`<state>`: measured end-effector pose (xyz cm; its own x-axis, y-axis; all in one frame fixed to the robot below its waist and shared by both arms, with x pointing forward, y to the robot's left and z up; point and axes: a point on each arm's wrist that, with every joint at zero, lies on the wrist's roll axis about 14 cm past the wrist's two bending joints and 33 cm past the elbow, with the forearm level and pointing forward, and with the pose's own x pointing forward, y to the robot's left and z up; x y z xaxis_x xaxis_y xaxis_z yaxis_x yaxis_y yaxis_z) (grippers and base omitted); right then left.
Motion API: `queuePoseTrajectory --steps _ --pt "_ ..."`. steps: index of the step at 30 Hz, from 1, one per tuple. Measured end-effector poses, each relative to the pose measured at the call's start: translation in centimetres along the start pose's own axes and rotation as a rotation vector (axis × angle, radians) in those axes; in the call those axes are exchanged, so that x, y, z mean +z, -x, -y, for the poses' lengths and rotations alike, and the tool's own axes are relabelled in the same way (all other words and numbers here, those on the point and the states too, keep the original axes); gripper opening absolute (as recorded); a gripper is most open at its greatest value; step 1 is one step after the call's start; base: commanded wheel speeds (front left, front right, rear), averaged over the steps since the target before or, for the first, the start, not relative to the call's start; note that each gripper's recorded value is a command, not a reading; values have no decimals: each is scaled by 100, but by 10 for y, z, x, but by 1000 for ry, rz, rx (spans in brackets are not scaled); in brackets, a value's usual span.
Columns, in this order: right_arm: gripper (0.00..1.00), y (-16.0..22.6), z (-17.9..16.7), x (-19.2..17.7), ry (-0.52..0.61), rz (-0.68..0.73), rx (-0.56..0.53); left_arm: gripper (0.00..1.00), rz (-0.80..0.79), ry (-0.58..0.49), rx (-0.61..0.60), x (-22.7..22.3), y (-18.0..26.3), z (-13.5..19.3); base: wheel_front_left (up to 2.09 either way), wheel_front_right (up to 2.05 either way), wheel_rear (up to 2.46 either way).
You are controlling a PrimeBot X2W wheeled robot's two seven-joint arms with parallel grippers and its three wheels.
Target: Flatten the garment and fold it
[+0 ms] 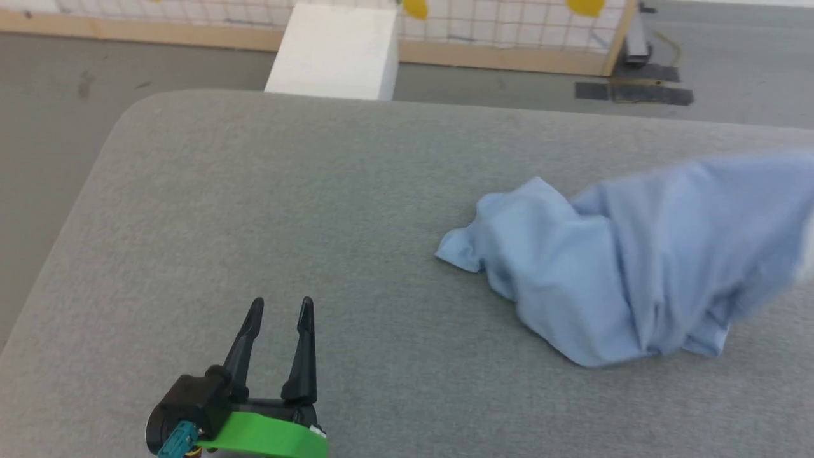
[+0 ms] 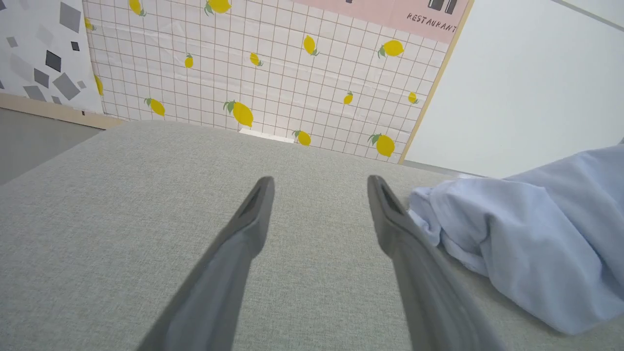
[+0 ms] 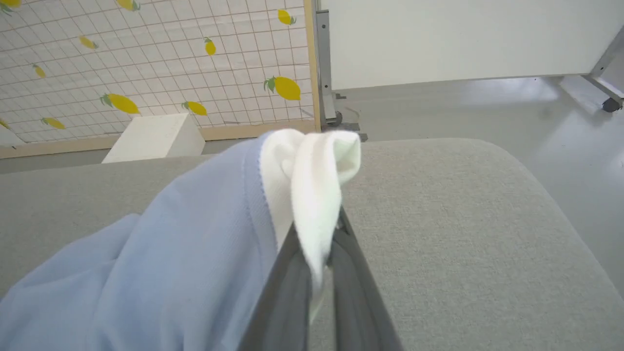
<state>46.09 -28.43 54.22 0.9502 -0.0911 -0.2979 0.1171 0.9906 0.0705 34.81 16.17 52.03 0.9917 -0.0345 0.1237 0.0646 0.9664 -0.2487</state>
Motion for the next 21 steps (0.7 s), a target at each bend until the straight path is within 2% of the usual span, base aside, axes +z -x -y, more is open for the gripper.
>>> queuePoseTrajectory --steps 4,8,9,10,11,12,16,18,21 --pt "0 33 55 -58 -14 -132 -144 100 -6 -2 -25 -3 -3 5 0 0 0" --pt "0 53 64 -123 -62 -283 -192 100 -23 -5 -23 -8 -4 3 0 0 0" --pt "6 57 62 -137 -78 -317 -196 100 -28 -7 -24 -10 -5 3 0 0 0" --pt "40 59 60 -147 -94 -337 -199 100 -33 -9 -25 -11 -5 3 0 0 0" --pt "95 60 58 -152 -100 -343 -198 100 -37 -9 -26 -13 -6 3 0 0 0" --pt "100 60 57 -153 -99 -341 -198 100 -39 -8 -28 -13 -6 4 0 0 0" --pt "100 56 54 -142 -84 -304 -183 100 -42 -6 -36 -15 -8 5 0 0 0" --pt "100 50 50 -122 -61 -251 -163 100 -42 -6 -37 -15 -8 6 0 0 0" --pt "100 37 37 -67 -6 -122 -106 100 -39 -3 -34 -14 -7 5 0 0 0"
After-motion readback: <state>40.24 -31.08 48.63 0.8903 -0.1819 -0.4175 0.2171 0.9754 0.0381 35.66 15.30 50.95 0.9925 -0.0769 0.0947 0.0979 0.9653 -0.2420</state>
